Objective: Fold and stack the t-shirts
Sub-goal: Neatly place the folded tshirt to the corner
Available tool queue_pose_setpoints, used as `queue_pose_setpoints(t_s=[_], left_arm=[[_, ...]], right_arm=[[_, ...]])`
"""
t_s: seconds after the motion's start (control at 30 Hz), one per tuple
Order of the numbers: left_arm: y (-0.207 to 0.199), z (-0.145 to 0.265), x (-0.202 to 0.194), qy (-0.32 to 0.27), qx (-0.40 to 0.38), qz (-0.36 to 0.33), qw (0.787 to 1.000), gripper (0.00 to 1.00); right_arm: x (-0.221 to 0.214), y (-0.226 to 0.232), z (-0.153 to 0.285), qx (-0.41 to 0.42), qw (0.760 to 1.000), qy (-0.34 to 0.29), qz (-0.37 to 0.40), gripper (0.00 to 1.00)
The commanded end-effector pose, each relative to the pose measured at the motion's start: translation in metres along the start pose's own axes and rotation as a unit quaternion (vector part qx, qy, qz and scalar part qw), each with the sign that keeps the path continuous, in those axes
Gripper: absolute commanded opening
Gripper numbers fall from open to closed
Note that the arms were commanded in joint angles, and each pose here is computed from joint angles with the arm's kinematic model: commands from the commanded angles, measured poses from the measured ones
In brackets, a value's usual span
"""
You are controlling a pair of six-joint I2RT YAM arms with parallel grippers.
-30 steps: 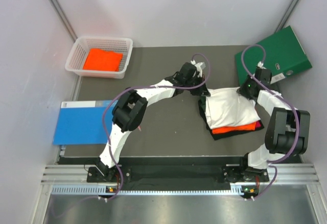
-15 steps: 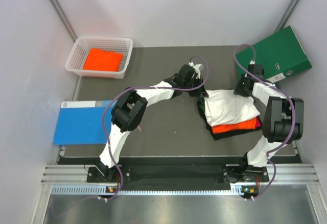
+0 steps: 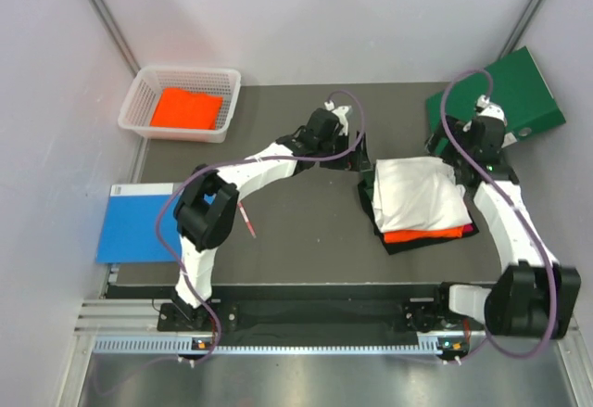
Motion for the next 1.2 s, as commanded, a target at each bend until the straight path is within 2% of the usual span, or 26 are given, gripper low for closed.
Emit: queue_pose_setpoints(t_s=[0.0, 0.03, 0.1, 0.13, 0.17, 0.2, 0.23, 0.27, 0.3, 0.33, 0.37, 0.47, 0.53, 0.9, 1.17], left_arm=[[-0.031, 0.036, 0.01, -0.038, -0.037, -0.043, 0.998, 0.99], [-0.039, 0.038, 0.005, -0.034, -0.046, -0.052, 0.997, 0.99], [-0.044, 0.038, -0.002, -0.026, -0.052, -0.063, 0.996, 0.99], [-0.052, 0.036, -0.011, -0.017, -0.062, -0.07, 0.995, 0.99], [-0.054, 0.034, -0.016, -0.011, -0.065, -0.073, 0.995, 0.98], [-0.057, 0.03, -0.02, -0.006, -0.067, -0.075, 0.995, 0.86], [-0.063, 0.028, -0.028, 0.003, -0.075, -0.079, 0.994, 0.7], [-0.067, 0.025, -0.033, 0.012, -0.087, -0.081, 0.993, 0.48], [-0.069, 0.021, -0.036, 0.018, -0.087, -0.077, 0.993, 0.0], [-0.072, 0.018, -0.043, 0.026, -0.089, -0.078, 0.993, 0.0], [-0.075, 0.017, -0.048, 0.031, -0.095, -0.082, 0.992, 0.0], [-0.085, 0.01, -0.064, 0.044, -0.1, -0.093, 0.99, 0.0], [-0.091, 0.006, -0.075, 0.054, -0.104, -0.099, 0.988, 0.0], [-0.091, -0.019, -0.134, 0.122, -0.114, -0.09, 0.982, 0.0], [-0.087, -0.025, -0.159, 0.145, -0.1, -0.089, 0.98, 0.0]], right_arm=[[-0.009, 0.003, 0.025, 0.018, 0.999, -0.028, -0.027, 0.99], [-0.013, 0.003, 0.027, 0.025, 0.999, -0.029, -0.036, 0.95], [-0.031, 0.011, 0.03, 0.063, 0.995, -0.026, -0.075, 0.62], [-0.035, 0.005, 0.033, 0.071, 0.992, -0.033, -0.1, 0.17], [-0.052, 0.012, 0.031, 0.116, 0.983, -0.025, -0.14, 0.02], [-0.058, 0.013, 0.032, 0.14, 0.976, -0.028, -0.162, 0.0], [-0.046, 0.007, 0.034, 0.162, 0.964, -0.074, -0.196, 0.0], [-0.069, 0.013, 0.034, 0.199, 0.954, -0.053, -0.217, 0.0], [-0.072, 0.012, 0.036, 0.214, 0.948, -0.058, -0.23, 0.0], [-0.068, 0.007, 0.037, 0.223, 0.94, -0.076, -0.246, 0.0], [-0.078, 0.009, 0.039, 0.245, 0.934, -0.063, -0.253, 0.0], [-0.078, 0.007, 0.049, 0.277, 0.919, -0.081, -0.268, 0.0], [-0.073, 0.007, 0.057, 0.286, 0.915, -0.098, -0.266, 0.0], [-0.085, -0.007, 0.048, 0.219, 0.94, -0.086, -0.247, 0.0], [-0.119, -0.026, 0.02, 0.138, 0.954, -0.003, -0.267, 0.0]])
Point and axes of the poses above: each gripper's point midway between its finger pads, its own z axis back along the fingers, its own y axis along the line the jaws close on, x = y × z, the point moved 5 cm from there along z, back along the fingers, and after that the axes turned 14 degrees about z, right-handed, at the moved point
